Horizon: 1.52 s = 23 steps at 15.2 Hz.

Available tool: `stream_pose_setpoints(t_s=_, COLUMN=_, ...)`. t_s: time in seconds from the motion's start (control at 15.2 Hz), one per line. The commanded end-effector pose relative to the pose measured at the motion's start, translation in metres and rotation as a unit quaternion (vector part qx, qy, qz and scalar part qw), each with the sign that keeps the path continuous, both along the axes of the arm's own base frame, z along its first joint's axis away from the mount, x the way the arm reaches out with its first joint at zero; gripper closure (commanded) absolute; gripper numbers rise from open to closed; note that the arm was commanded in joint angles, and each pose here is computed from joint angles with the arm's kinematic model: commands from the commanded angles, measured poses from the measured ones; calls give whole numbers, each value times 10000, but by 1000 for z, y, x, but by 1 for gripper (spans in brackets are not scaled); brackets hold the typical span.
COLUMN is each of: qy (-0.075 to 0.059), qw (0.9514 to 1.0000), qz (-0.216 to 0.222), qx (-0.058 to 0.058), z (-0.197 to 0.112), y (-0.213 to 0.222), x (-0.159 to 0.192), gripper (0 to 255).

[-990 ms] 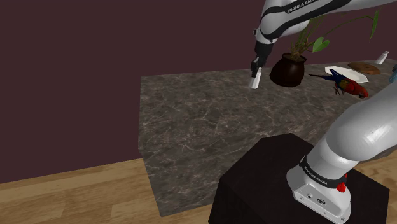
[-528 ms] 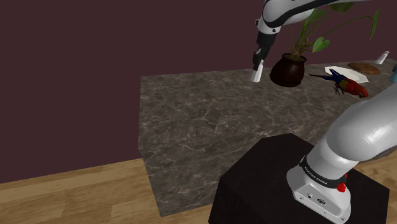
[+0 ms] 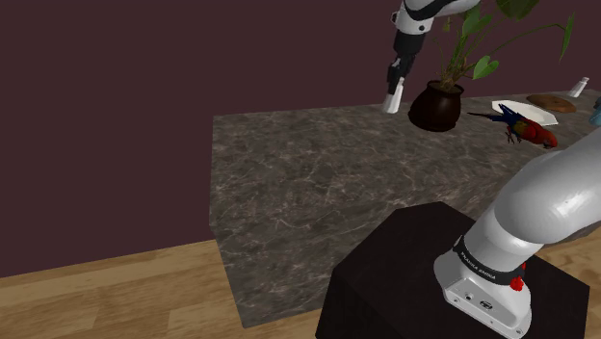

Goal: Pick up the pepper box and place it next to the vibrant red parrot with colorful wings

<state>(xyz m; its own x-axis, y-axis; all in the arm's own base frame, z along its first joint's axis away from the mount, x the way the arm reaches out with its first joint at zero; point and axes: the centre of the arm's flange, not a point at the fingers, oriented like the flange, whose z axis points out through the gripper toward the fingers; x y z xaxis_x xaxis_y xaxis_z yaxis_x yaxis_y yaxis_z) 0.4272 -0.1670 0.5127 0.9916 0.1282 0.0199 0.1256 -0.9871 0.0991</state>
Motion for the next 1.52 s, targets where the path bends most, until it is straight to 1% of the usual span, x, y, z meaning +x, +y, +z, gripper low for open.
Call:
stream_pose_setpoints(t_s=0.0, qy=2, qw=10000, qz=0, qx=0, z=10, y=0, x=1, gripper=255)
stream_pose_setpoints(t_s=0.13, qy=2, qw=10000, qz=0, qx=1, z=18, y=0, x=1, gripper=255)
stream_pose_setpoints(t_s=1.45, qy=2, qw=10000, qz=0, qx=0, z=18, y=-244, x=-99, gripper=255)
